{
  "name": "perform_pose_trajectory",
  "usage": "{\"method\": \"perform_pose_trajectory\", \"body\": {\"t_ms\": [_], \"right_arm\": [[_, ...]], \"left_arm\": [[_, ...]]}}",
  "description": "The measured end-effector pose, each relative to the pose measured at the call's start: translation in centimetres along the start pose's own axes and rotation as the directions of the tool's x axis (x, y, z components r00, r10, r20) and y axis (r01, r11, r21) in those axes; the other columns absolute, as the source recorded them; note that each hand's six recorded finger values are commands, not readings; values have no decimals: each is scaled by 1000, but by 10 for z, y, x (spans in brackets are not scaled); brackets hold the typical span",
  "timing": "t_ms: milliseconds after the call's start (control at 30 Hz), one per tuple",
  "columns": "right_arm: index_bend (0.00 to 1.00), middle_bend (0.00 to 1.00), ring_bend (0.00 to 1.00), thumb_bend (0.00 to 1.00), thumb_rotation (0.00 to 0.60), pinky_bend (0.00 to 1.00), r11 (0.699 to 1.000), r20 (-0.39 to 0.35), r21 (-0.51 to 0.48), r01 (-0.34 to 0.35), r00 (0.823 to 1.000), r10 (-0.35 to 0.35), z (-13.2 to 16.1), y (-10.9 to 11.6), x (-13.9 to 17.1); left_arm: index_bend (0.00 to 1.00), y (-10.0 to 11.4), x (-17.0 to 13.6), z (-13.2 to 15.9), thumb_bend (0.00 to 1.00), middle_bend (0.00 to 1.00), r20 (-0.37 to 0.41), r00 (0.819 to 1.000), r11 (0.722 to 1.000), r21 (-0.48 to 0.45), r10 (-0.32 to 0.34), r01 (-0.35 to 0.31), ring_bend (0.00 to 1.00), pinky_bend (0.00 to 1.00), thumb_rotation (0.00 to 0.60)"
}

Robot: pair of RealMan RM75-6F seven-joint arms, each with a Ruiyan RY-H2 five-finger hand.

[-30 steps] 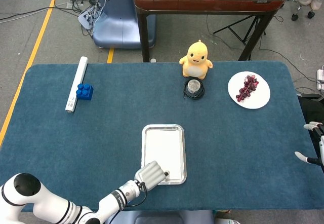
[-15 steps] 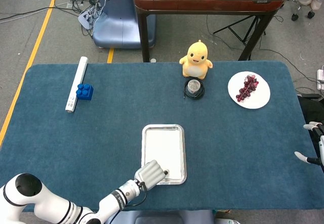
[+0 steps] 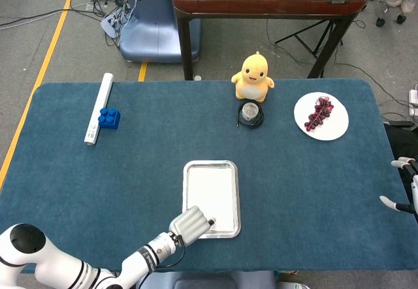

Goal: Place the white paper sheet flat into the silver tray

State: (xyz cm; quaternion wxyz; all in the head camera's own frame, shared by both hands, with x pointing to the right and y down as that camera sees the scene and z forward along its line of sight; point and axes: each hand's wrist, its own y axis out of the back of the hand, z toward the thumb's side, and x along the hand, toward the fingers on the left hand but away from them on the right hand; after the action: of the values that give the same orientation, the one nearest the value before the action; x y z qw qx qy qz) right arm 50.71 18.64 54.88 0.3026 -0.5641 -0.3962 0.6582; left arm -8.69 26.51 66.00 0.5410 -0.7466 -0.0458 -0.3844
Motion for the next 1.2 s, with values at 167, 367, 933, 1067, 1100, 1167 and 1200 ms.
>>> {"method": "perform_pose_trajectory", "body": {"t_ms": [167, 367, 933, 1067, 1100, 1167, 1200], "right_arm": [[264, 214, 84, 28, 600, 297, 1000, -4, 0, -3, 1000, 3, 1, -1, 0], [265, 214, 84, 29, 600, 297, 1000, -7, 3, -10, 1000, 10, 3, -2, 0], [264, 214, 84, 28, 600, 297, 999, -67, 41, -28, 997, 30, 22, -12, 6], [264, 214, 84, 29, 600, 297, 998, -79, 48, -28, 996, 32, 26, -14, 8], [264, 214, 84, 28, 600, 297, 998, -80, 50, -28, 996, 32, 27, -14, 8], [264, 214, 84, 28, 600, 297, 998, -85, 55, -28, 996, 33, 29, -15, 9], [265, 214, 84, 28, 600, 297, 998, -87, 57, -29, 996, 33, 30, -16, 9]], "left_arm": [[216, 8, -10, -19, 705, 1000, -47, 999, 1000, -10, 28, -28, 909, 986, 600], [171, 15, -34, -60, 698, 880, -160, 984, 994, -64, 83, -94, 748, 904, 600], [177, -22, -158, -173, 611, 303, -539, 836, 945, -208, 104, -252, 308, 471, 600], [190, -38, -183, -180, 590, 272, -580, 810, 940, -225, 82, -256, 255, 386, 600], [193, -41, -188, -182, 584, 267, -591, 803, 939, -228, 77, -258, 248, 375, 600], [206, -48, -200, -184, 572, 256, -617, 784, 933, -237, 69, -269, 240, 359, 600], [215, -50, -205, -185, 570, 254, -627, 776, 931, -241, 68, -276, 239, 359, 600]]}}
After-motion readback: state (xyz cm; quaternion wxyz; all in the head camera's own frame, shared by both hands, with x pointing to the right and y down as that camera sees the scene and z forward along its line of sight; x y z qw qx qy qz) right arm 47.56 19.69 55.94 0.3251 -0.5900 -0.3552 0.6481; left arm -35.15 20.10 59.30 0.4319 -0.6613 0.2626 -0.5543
